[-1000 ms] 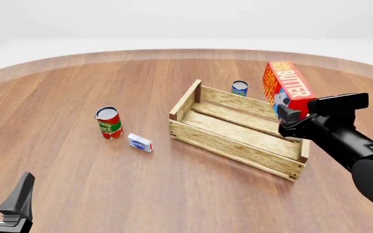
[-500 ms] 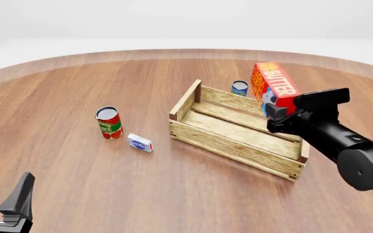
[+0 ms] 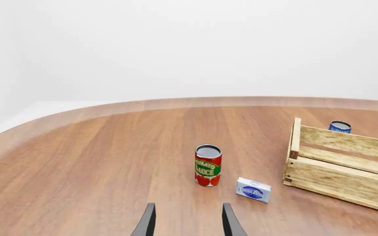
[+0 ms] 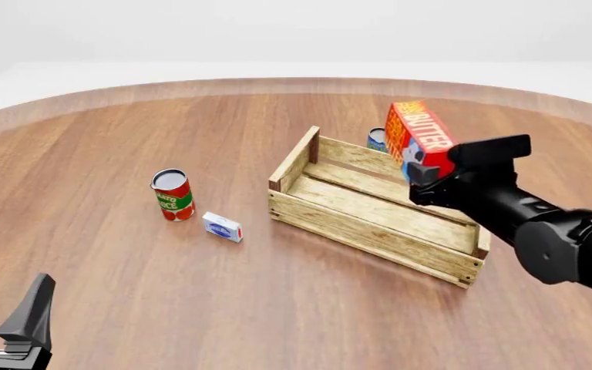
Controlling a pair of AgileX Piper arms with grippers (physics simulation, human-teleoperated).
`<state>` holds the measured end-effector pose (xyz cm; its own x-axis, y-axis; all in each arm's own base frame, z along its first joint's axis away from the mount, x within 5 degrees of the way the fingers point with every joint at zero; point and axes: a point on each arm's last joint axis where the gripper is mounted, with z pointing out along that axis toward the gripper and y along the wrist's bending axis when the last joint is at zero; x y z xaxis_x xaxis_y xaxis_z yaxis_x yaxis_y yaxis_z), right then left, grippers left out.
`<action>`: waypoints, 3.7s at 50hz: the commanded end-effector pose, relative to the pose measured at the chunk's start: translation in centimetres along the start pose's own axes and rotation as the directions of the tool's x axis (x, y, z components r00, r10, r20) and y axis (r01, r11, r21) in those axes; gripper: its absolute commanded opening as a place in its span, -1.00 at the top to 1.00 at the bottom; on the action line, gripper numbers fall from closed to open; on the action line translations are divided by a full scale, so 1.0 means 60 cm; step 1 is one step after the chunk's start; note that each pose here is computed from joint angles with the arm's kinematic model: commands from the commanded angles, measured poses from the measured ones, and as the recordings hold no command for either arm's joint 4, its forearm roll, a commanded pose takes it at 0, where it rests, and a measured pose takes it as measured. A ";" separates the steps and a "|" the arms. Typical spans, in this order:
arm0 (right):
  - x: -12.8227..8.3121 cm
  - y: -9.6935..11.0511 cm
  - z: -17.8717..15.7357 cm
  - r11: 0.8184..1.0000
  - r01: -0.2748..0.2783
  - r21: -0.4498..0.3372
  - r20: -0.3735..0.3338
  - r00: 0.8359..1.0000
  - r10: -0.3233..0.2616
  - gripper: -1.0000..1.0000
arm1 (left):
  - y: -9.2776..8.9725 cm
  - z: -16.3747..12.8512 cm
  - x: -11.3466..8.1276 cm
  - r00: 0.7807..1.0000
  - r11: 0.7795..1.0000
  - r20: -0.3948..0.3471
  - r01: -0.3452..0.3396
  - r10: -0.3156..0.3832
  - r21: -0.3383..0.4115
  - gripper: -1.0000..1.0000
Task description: Pick up the butter and put it in the tray.
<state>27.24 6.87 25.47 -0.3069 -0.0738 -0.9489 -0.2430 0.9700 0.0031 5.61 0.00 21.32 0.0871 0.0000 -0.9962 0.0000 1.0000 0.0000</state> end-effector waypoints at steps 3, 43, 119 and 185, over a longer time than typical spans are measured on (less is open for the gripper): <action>-0.006 0.006 0.021 1.000 -0.023 -0.012 0.004 1.000 0.023 1.00 | 0.000 0.000 0.000 1.000 1.000 0.000 0.000 0.000 0.000 -1.00; 0.018 0.001 0.074 1.000 -0.027 -0.001 -0.038 0.999 0.027 1.00 | 0.000 0.000 0.000 1.000 1.000 0.000 0.000 0.000 0.000 -1.00; 0.066 -0.003 0.171 0.999 -0.046 0.010 -0.132 0.990 0.047 1.00 | 0.000 0.000 0.000 1.000 1.000 0.000 0.000 0.000 0.000 -1.00; 0.105 -0.010 0.186 0.998 -0.051 0.024 -0.196 0.979 0.055 1.00 | 0.000 0.000 0.000 1.000 1.000 0.000 0.000 0.000 0.000 -1.00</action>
<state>35.31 8.39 15.45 -0.5108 -0.0835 -0.8557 -0.2120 0.9768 0.0313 5.61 0.00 21.32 0.0871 0.0000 -0.9962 0.0000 1.0000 0.0000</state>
